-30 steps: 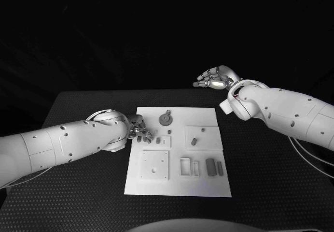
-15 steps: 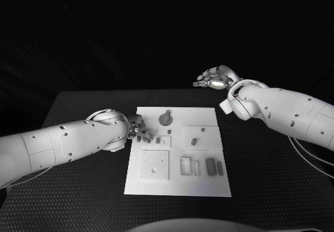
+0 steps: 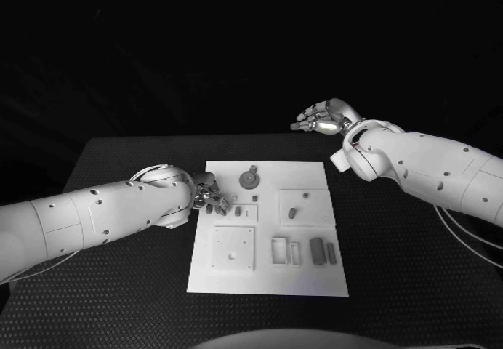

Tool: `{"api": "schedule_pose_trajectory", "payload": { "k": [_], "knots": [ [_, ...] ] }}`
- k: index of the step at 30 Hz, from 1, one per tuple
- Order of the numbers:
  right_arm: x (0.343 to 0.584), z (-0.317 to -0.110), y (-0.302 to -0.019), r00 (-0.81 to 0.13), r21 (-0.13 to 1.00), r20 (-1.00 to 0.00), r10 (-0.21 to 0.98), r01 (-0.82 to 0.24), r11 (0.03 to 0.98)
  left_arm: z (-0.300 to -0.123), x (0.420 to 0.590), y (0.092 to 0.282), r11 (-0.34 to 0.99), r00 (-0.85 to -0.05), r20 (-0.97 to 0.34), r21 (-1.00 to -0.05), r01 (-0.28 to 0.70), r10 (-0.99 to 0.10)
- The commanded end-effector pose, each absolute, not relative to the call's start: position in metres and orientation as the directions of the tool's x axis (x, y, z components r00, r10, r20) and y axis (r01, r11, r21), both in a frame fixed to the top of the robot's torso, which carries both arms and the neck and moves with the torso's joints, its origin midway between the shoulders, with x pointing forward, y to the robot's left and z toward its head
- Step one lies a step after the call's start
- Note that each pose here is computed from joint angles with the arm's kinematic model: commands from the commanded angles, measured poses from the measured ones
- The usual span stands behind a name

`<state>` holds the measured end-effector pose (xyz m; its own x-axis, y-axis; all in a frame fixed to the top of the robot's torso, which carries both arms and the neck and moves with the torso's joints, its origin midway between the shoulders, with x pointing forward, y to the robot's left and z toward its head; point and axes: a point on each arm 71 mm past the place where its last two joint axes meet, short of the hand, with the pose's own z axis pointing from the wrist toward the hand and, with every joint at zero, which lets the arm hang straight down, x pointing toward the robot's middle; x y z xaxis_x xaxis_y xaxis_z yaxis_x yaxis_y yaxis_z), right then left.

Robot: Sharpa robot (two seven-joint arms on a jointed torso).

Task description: Assemble the parts on the task board

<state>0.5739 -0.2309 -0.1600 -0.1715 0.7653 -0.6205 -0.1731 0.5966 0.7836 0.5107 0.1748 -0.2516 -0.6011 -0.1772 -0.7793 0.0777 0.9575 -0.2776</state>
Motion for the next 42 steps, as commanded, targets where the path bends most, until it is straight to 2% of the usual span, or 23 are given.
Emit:
{"api": "schedule_pose_trajectory", "payload": {
  "k": [1, 42],
  "knots": [
    [0.5734, -0.1602, -0.2294, -0.184, 0.784, -0.620, 0.763, -0.181, 0.594, -0.2523, 0.5095, 0.1732, 0.958, -0.609, -0.775, -0.273, 0.086, -0.167],
    [0.5728, -0.1615, -0.2297, -0.185, 0.785, -0.619, 0.763, -0.179, 0.593, -0.2512, 0.5061, 0.1719, 0.952, -0.571, -0.799, -0.290, 0.094, -0.187]
  ]
}}
